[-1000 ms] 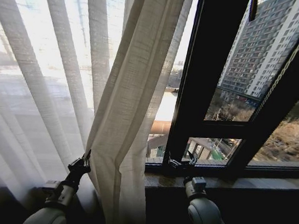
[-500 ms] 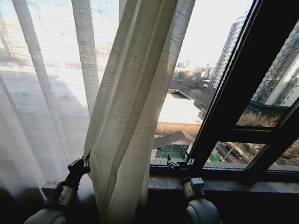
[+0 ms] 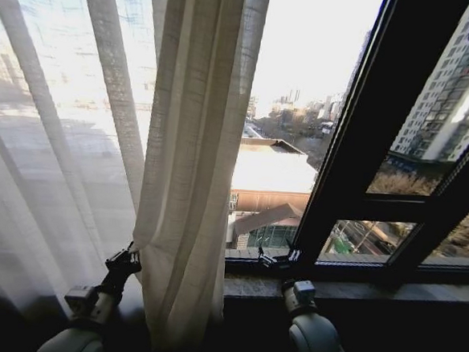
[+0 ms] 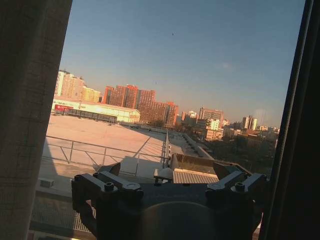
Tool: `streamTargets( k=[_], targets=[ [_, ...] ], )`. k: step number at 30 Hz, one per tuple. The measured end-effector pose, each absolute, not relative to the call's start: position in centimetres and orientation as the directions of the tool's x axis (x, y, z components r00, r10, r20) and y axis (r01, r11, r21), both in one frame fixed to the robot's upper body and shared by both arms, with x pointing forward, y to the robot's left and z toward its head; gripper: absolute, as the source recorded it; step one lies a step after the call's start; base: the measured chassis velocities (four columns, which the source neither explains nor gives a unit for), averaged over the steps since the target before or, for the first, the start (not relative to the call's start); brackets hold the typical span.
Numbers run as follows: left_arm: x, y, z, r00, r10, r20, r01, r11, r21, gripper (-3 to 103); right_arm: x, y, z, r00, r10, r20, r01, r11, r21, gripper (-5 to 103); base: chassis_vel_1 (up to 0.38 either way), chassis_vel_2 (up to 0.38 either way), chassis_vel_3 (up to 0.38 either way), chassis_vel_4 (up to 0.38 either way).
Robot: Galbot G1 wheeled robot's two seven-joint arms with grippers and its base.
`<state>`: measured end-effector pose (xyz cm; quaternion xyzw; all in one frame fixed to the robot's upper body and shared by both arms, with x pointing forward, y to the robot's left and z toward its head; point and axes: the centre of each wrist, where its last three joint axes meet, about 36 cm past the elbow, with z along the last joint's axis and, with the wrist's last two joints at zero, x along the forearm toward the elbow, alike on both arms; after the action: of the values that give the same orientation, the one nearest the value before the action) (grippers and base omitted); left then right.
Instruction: Open the curtains by pulling them apart, changing their state from closed to fully open.
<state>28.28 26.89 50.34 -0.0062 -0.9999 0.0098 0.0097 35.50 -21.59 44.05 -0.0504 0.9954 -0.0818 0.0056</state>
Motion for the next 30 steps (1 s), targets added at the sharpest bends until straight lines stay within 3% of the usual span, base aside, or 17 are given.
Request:
streamTargets(
  k=[30],
  targets=[
    [28.33, 26.41, 49.8, -1.0, 0.001, 0.017, 0.001, 1.0, -0.029, 0, 35.44, -22.08, 43.77, -0.996, -0.089, 0.004, -0.089, 0.981, -0.171, 100, 0.065, 0.061, -0.064, -0.061]
  ],
)
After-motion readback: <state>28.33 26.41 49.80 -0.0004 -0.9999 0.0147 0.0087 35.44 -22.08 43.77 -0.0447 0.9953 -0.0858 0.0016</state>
